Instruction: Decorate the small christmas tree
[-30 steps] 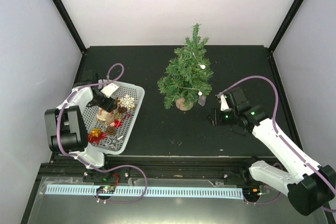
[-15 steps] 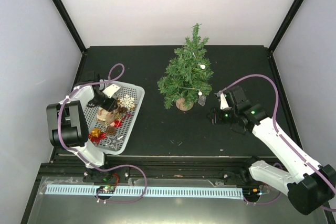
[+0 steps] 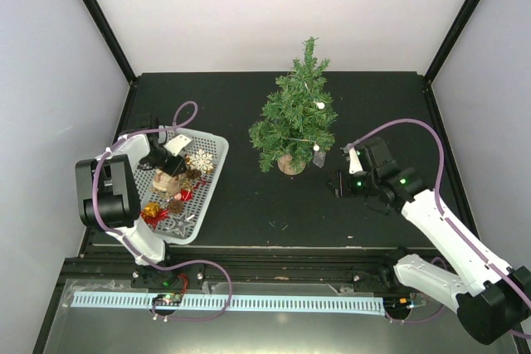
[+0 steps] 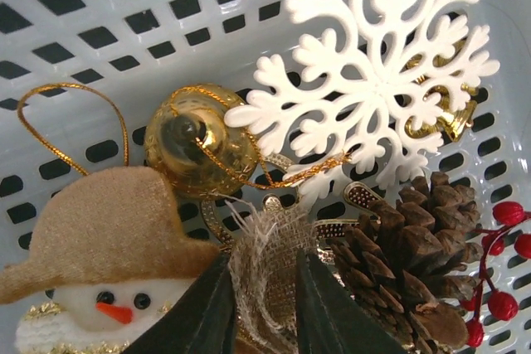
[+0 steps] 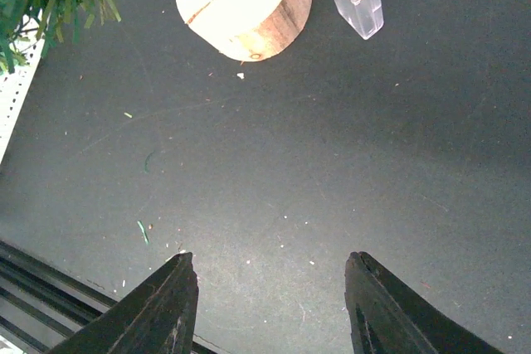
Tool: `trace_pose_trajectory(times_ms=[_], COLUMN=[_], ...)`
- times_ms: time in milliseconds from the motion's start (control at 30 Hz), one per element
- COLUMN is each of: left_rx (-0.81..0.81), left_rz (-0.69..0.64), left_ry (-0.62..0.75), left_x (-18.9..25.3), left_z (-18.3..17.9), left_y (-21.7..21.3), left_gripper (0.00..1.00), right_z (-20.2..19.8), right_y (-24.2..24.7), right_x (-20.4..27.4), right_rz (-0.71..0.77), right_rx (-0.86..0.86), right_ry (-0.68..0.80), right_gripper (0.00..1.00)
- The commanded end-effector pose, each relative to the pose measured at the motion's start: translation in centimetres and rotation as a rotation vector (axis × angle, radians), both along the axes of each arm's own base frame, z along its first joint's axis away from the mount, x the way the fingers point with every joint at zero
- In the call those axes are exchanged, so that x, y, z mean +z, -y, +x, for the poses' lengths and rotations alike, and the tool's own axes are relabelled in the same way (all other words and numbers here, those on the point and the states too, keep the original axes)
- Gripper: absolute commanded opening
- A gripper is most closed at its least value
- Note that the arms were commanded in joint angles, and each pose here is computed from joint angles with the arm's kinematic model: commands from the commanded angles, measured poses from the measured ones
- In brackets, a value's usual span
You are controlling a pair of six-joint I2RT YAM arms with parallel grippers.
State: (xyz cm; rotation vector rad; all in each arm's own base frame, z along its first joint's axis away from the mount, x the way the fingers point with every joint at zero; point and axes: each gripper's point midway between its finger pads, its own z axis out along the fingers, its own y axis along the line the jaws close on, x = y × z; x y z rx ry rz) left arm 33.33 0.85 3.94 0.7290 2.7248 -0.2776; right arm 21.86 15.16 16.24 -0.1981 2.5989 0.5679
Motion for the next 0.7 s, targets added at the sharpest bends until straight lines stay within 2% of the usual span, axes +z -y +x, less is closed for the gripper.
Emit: trace_pose_trajectory(times_ms=[0, 67, 100, 233, 367, 667], left_rx=[-0.015, -0.013, -0.013, -0.011, -0.041, -0.254], left_rz=[-0.02, -0.022, -0.026, -0.051, -0.155, -0.44], left_ry=[0.012, 0.024, 0.04, 0.127, 0.201, 0.346], left_x=[0.6, 1.2, 2.0, 6.4, 12.6, 23.6], left_z=[0.3, 0.5, 0.6, 1.6, 1.8, -1.9], left_y=[0.3, 0.2, 0.2, 0.0, 0.8, 6.9], left_gripper=[0.15, 0.02, 0.02, 0.01, 0.01, 0.02], right_z=[-0.2, -0.3, -0.3, -0.4, -0.4, -0.3], right_y=[-0.2, -0.3, -0.4, -0.5, -0.4, 0.0], right_x=[0.0, -0.2, -0.3, -0.6, -0.5, 1.5], right_rz=[0.009, 0.012, 0.012, 0.008, 0.005, 0.008], right_rx=[-0.005, -0.005, -0.006, -0.001, -0.005, -0.016], right_ry=[0.015, 0.012, 0.012, 0.009, 0.019, 0.079], right_gripper=[0.5, 0.5, 0.5, 0.5, 0.5, 0.5])
